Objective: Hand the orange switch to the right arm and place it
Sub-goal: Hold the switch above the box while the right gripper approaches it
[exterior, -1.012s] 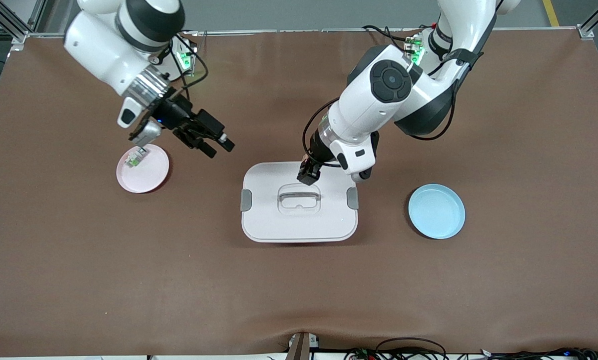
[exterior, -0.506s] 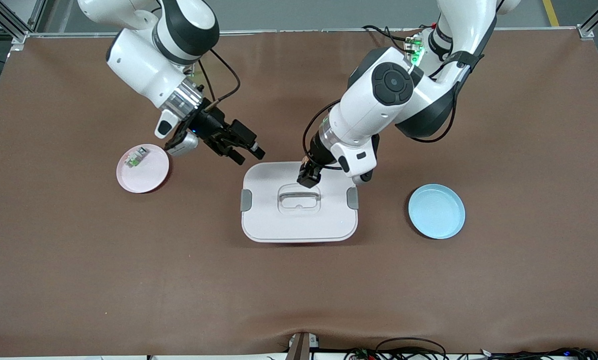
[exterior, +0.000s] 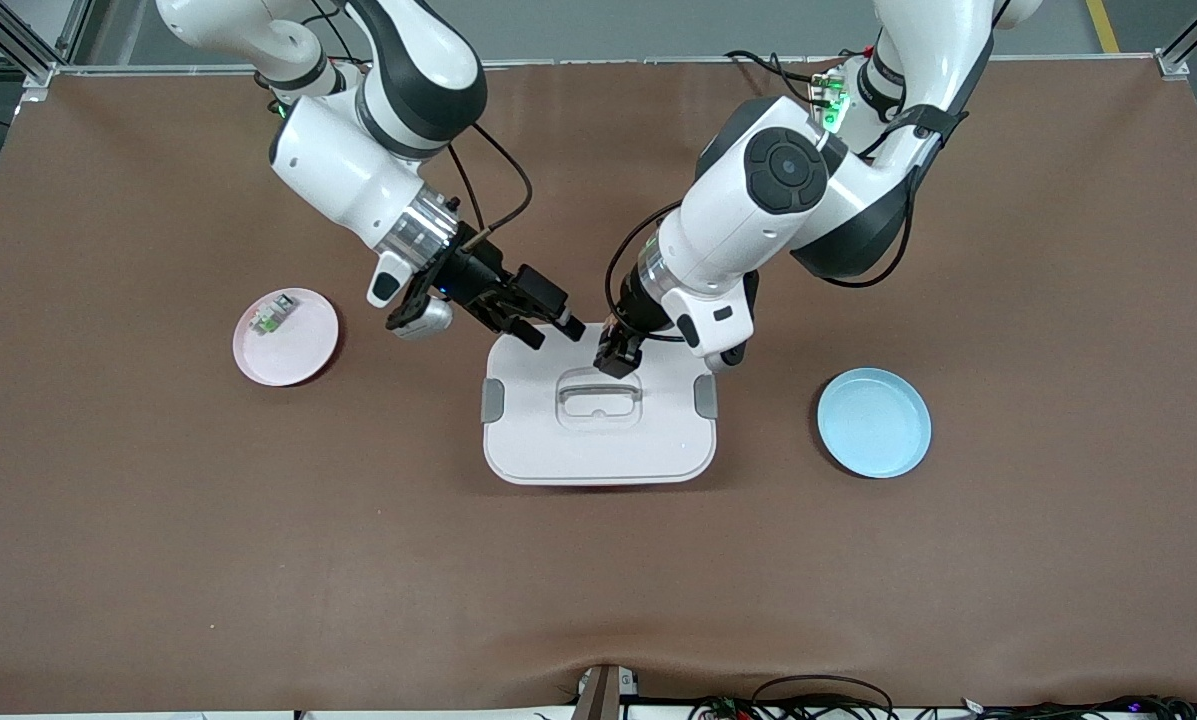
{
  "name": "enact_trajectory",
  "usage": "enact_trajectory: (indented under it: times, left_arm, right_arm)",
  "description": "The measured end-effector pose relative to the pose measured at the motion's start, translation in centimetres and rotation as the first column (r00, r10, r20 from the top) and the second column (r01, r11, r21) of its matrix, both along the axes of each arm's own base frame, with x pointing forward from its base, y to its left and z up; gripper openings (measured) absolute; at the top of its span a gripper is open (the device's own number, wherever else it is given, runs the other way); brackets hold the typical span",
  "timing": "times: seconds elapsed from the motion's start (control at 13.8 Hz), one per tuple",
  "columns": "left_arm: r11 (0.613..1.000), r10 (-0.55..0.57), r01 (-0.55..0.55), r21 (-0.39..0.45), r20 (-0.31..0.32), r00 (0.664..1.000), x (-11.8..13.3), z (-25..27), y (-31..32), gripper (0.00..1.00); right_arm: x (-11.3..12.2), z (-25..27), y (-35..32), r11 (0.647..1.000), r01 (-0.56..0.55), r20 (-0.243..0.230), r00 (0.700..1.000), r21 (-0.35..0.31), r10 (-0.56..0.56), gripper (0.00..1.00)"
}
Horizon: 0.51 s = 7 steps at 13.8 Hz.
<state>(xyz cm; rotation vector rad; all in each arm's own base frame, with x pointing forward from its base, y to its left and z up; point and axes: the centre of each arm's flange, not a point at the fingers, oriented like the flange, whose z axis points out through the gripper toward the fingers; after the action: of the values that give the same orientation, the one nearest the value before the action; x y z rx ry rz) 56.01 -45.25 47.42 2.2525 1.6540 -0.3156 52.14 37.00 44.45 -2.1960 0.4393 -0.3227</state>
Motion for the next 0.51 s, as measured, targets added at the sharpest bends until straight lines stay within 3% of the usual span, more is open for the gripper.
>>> enact_trajectory:
  times: [0.51]
  left_arm:
    - [1.000, 0.020, -0.020, 0.001, -0.012, 1.000, 0.0, -0.2, -0.1, 0.74]
  right_arm:
    - [-1.2, -1.5, 3.3, 0.999, -0.040, -0.008, 0.999, -0.008, 0.040, 1.00]
